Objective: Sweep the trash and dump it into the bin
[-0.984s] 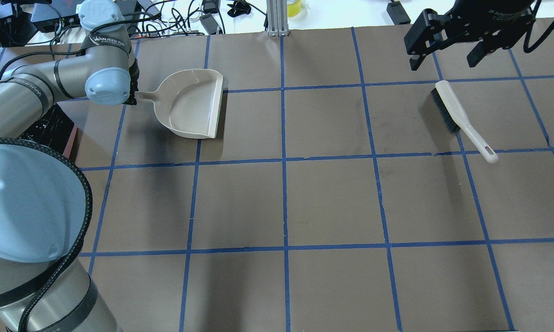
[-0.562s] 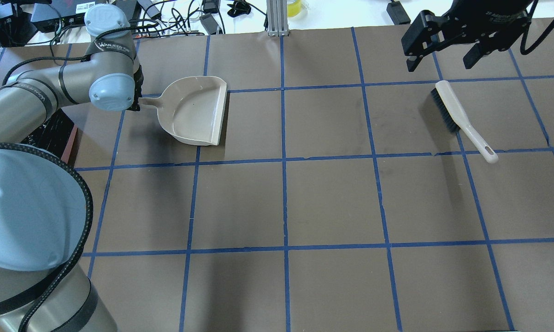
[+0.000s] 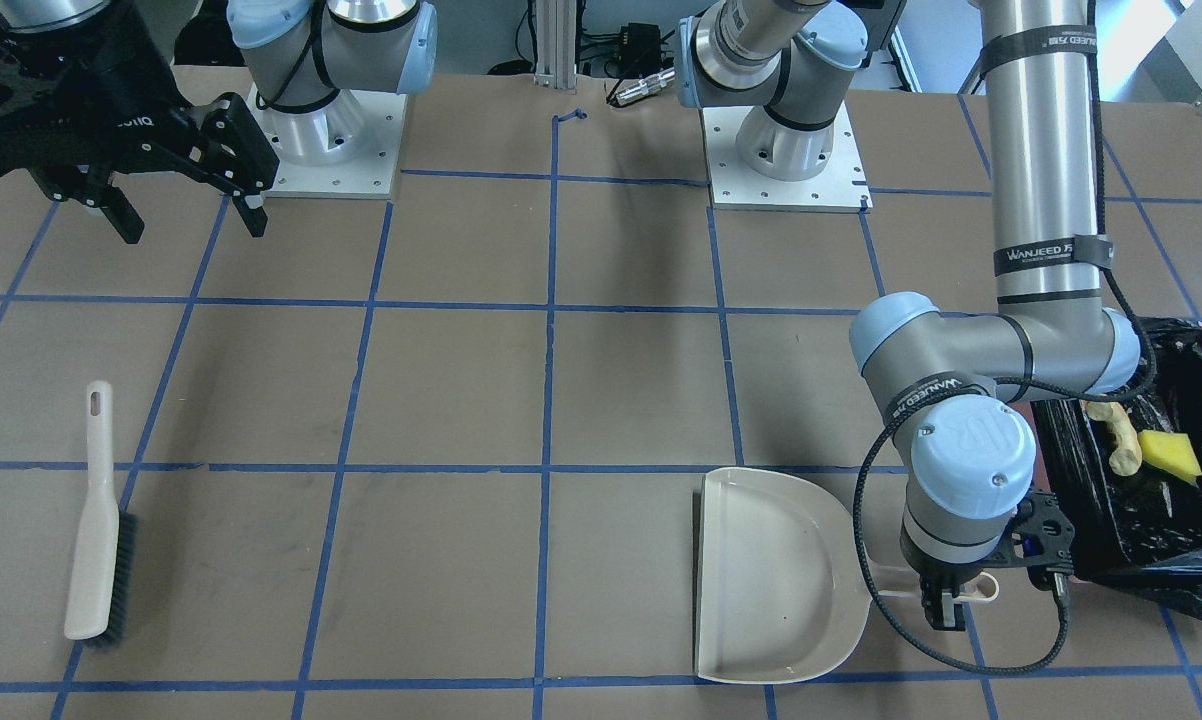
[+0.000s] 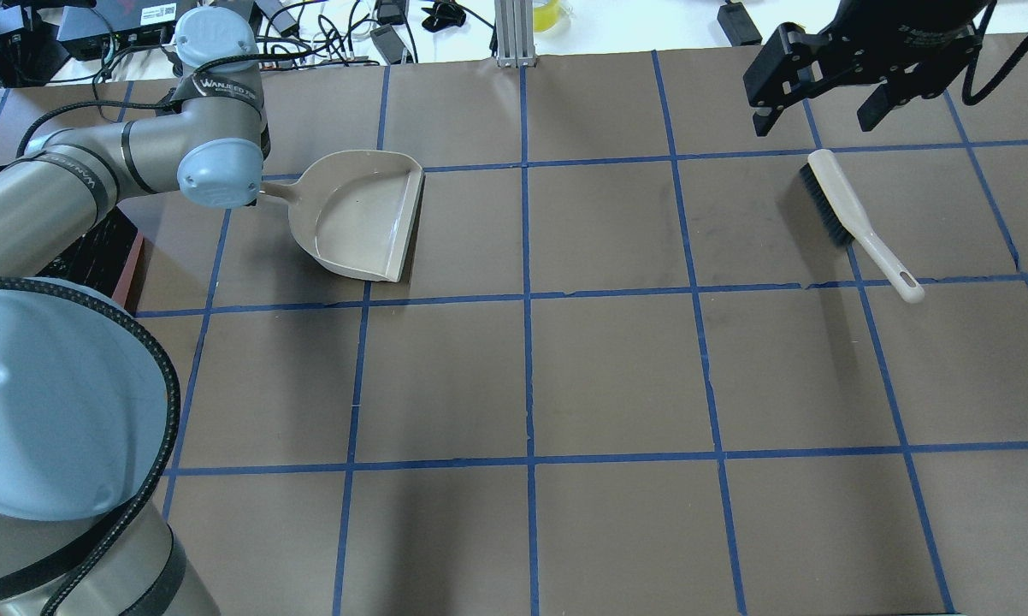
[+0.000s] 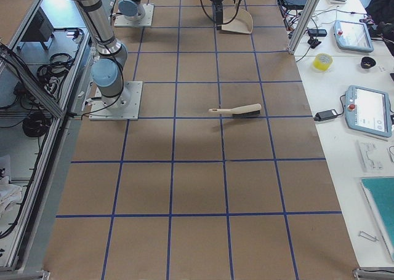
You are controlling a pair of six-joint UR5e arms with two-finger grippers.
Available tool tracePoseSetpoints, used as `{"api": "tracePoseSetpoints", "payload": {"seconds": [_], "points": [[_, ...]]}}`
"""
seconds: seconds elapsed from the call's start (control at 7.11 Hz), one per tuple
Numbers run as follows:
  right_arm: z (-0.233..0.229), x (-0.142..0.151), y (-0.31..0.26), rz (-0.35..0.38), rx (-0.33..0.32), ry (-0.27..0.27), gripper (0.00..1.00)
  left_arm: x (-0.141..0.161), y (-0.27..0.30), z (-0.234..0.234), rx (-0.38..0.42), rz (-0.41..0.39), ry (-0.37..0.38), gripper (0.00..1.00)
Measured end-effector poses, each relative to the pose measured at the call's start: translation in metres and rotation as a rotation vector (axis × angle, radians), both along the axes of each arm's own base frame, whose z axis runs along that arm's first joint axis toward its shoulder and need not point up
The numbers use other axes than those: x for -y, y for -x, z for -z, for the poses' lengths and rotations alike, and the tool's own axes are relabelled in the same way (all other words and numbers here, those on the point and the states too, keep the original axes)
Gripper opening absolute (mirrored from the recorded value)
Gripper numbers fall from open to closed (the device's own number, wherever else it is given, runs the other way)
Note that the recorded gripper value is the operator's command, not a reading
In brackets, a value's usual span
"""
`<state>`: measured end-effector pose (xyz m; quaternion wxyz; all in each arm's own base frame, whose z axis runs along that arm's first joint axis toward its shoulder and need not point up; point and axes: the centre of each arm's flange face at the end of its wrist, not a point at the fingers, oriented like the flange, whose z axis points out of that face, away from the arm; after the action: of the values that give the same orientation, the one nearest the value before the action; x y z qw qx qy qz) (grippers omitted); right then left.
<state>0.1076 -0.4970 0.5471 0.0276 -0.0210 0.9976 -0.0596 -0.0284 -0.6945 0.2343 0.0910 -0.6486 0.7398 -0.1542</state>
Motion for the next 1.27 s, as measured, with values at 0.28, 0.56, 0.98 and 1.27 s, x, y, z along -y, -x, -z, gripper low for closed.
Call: {"api": "tracePoseSetpoints", "payload": {"seconds": [0.28,0.56,0.98,1.27], "points": [[0.002,0.0,0.0,0.001,0.001,-0.004,1.0,-0.001,0.001,-0.003,0.001,0.003,0.003,0.58],[0.002,0.0,0.0,0.001,0.001,-0.003,1.0,-0.003,0.006,-0.011,0.001,0.01,0.006,0.57],[0.002,-0.001,0.0,-0.002,-0.002,-0.002,1.0,-0.018,0.03,-0.075,0.024,0.21,-0.014,0.62],[0.002,-0.001,0.0,-0.004,-0.008,-0.002,1.0,-0.036,0.027,-0.142,0.083,0.498,-0.046,1.0]]}}
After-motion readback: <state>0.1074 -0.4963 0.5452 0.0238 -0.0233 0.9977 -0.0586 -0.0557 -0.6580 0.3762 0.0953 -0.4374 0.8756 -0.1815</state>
